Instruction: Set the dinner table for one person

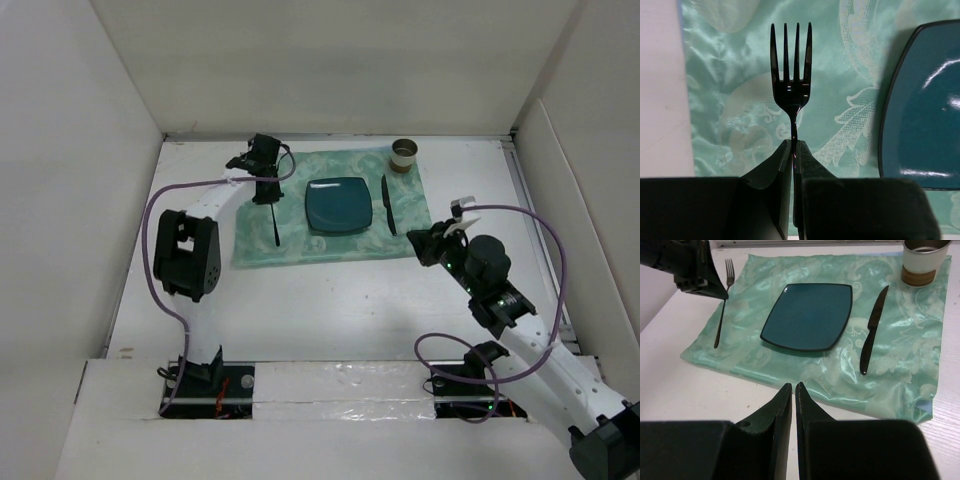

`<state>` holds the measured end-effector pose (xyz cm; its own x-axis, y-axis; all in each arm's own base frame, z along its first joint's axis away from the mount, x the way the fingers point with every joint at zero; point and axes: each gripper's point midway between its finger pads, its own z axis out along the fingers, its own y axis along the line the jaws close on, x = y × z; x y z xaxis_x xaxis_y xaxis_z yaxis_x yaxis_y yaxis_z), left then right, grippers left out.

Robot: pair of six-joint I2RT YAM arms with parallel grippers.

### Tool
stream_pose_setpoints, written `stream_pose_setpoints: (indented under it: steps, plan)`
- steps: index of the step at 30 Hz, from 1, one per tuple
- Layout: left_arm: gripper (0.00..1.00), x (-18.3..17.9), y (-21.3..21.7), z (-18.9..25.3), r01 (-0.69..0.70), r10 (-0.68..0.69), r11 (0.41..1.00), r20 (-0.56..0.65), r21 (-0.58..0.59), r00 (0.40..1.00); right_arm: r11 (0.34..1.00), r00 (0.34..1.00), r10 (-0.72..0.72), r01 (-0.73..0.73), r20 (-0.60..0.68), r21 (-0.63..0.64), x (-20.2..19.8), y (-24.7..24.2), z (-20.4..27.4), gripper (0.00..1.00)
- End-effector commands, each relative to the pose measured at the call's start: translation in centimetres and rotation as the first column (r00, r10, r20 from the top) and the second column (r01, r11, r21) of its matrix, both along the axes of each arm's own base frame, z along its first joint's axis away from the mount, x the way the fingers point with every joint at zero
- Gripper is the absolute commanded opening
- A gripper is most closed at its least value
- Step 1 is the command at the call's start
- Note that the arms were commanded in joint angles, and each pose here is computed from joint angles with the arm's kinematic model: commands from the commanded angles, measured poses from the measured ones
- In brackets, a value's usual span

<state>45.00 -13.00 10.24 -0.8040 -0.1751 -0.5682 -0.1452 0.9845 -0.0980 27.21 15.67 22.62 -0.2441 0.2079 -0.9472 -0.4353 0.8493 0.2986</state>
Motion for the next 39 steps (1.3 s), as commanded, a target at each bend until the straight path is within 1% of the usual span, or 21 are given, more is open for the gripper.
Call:
stream_pose_setpoints:
  steps: [1, 6, 9, 11, 14, 30, 32, 34, 36, 37, 39]
  plan:
    - [0.0, 1.5, -1.0, 2.5, 0.037, -0.038, 0.999, 0.067, 0.011, 0.997, 1.0, 1.0, -0.004, 0.004, 0.031, 0.015, 0.4, 0.3, 0.6, 0.13]
    - [0.0, 2.0, -2.4, 0.5, 0.066, -0.067, 0.997, 0.03, 0.025, 0.997, 1.0, 1.0, 0.005, -0.006, 0.028, 0.011, 0.3, 0.8, 0.5, 0.13]
    - [0.0, 2.6, -2.8, -0.3, 0.073, -0.073, 0.997, 0.02, 0.016, 0.997, 1.0, 0.999, -0.01, 0.009, 0.031, 0.009, 0.5, 0.6, 0.5, 0.13]
    - [0.0, 3.2, -3.1, -0.7, 0.066, -0.066, 0.998, 0.015, 0.011, 0.998, 1.0, 1.0, 0.006, -0.006, 0.027, 0.007, 0.5, 1.0, 0.4, 0.13]
    - [0.0, 3.6, -3.1, -1.4, 0.063, -0.063, 0.998, 0.008, 0.02, 0.998, 1.0, 1.0, 0.001, -0.001, 0.014, -0.012, 0.6, 1.1, 0.1, 0.14]
    - [0.0, 4.8, -2.9, -3.5, 0.076, -0.073, 0.992, -0.029, 0.101, 0.997, 0.999, 1.0, 0.028, -0.028, 0.013, -0.019, 0.3, 1.9, 0.1, 0.14]
    - [0.0, 4.7, -3.0, -4.0, 0.085, -0.081, 0.991, -0.042, 0.1, 0.996, 1.0, 1.0, -0.009, 0.009, 0.015, -0.022, 0.6, 1.3, 0.0, 0.14]
    - [0.03, 4.7, -2.9, -4.2, 0.08, -0.076, 0.992, -0.042, 0.103, 0.996, 1.0, 1.0, -0.009, 0.009, 0.018, -0.021, 0.6, 1.3, 0.2, 0.14]
    - [0.03, 4.8, -2.8, -4.1, 0.069, -0.067, 0.992, -0.024, 0.105, 0.997, 1.0, 1.0, -0.013, 0.014, 0.019, -0.021, 0.6, 1.2, 0.2, 0.14]
    - [0.06, 4.6, -2.7, -4.4, 0.073, -0.071, 0.992, -0.028, 0.105, 0.997, 0.999, 1.0, -0.024, 0.024, 0.02, -0.022, 0.7, 1.0, 0.2, 0.14]
    - [0.08, 4.6, -2.7, -4.4, 0.067, -0.064, 0.993, -0.027, 0.1, 0.998, 0.999, 0.999, -0.031, 0.032, 0.015, -0.026, 0.8, 0.9, 0.0, 0.14]
